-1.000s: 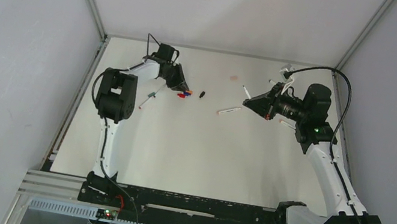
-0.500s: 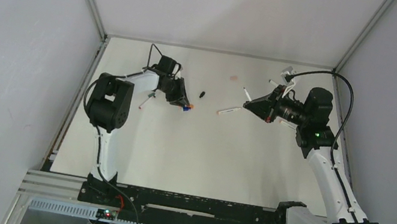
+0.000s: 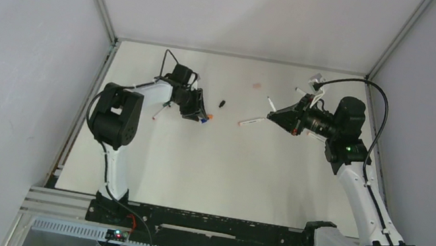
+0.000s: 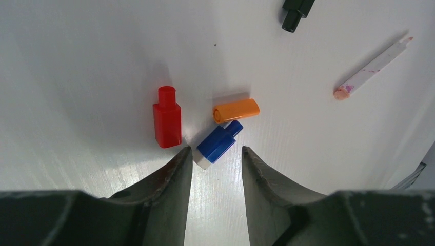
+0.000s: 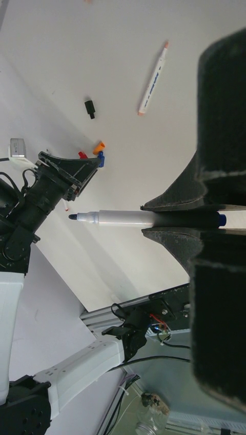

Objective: Insert the pens into the pen caps
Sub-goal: Pick up the pen cap from the center of the board.

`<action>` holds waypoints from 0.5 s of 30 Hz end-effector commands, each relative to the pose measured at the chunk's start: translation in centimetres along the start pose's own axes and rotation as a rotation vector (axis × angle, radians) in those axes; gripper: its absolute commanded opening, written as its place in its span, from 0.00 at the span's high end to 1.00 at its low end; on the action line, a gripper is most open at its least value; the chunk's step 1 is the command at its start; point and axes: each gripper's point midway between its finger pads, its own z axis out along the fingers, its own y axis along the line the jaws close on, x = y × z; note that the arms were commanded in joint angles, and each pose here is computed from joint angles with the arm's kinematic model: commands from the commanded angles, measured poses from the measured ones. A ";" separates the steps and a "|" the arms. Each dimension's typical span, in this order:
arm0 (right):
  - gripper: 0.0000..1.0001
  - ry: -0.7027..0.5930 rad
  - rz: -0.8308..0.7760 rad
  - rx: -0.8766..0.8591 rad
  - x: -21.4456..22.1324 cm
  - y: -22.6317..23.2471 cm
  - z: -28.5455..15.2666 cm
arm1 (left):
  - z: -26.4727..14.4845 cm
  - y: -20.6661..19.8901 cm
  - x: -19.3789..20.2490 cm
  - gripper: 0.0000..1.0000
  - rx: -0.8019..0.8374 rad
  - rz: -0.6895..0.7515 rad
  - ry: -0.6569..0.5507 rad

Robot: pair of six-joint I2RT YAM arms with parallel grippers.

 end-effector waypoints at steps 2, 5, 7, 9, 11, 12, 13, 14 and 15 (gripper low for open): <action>1.00 -0.031 -0.033 0.000 -0.9 0.2 -0.3 | 0.0 1.0 0.8 0.55 -0.072 0.078 0.003; 1.00 -0.029 -0.033 -0.002 -0.9 0.2 -0.3 | 0.5 1.3 0.8 0.56 -0.123 0.132 0.009; 1.00 -0.028 -0.032 -0.001 -0.8 0.2 -0.3 | 0.6 1.4 0.9 0.58 -0.155 0.167 0.010; 1.00 -0.027 -0.033 -0.001 -0.8 0.2 -0.3 | 0.7 1.6 1.1 0.60 -0.188 0.201 0.013; 1.00 -0.027 -0.032 0.000 -0.8 0.1 -0.2 | 0.6 1.7 1.2 0.61 -0.222 0.237 0.014; 1.00 -0.027 -0.034 -0.001 -0.8 0.1 -0.2 | 0.6 1.8 1.3 0.62 -0.240 0.256 0.014; 1.00 -0.026 -0.032 0.001 -0.8 0.1 -0.2 | 0.6 1.9 1.3 0.63 -0.256 0.273 0.013; 1.00 -0.026 -0.032 0.000 -0.8 0.0 -0.2 | 0.5 1.9 1.2 0.64 -0.272 0.289 0.010; 1.00 -0.026 -0.032 -0.001 -0.8 0.0 -0.2 | 0.5 1.9 1.1 0.64 -0.285 0.305 0.006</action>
